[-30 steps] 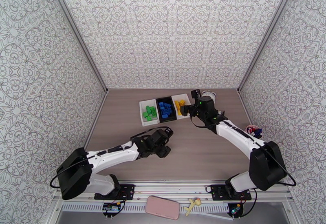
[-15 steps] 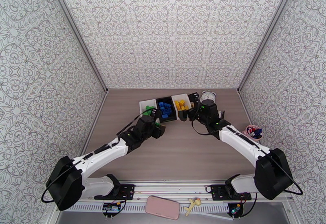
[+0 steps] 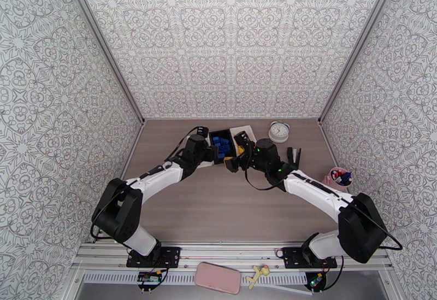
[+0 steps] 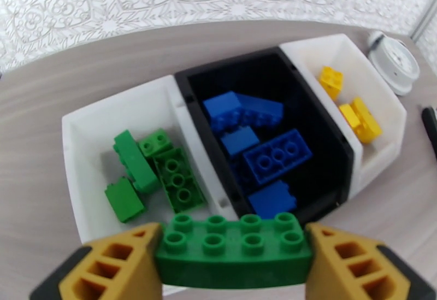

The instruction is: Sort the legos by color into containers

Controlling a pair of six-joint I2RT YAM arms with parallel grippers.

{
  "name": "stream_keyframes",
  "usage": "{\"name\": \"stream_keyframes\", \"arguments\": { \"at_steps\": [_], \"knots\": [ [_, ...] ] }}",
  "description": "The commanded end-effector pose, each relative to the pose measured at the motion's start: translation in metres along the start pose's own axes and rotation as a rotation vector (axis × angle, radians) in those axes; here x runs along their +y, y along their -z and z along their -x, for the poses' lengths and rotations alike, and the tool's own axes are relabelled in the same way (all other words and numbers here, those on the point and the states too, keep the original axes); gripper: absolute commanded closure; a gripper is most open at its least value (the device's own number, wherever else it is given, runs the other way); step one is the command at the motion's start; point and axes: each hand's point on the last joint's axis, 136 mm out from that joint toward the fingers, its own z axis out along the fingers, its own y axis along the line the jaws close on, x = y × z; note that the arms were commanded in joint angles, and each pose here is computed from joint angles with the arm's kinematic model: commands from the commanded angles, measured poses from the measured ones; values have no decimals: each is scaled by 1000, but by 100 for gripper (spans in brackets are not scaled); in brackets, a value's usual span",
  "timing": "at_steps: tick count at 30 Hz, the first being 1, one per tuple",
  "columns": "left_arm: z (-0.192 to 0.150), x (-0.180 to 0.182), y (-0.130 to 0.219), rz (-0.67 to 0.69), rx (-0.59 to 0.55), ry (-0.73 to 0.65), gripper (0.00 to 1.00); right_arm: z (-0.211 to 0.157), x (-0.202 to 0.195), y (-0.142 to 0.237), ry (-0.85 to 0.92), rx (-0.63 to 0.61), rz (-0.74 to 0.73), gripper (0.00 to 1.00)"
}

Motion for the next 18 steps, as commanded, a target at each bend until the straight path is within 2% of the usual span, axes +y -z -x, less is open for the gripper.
{"name": "stream_keyframes", "arguments": {
  "at_steps": [1,8,18],
  "knots": [
    [15,17,-6,46,-16,73,36,17,1,-1,39,-38,-8,1],
    [16,50,-27,154,39,99,35,17,3,-4,43,-39,-1,0],
    [18,70,-58,187,60,146,32,23,3,-3,37,-53,-3,0]
  ]
}}
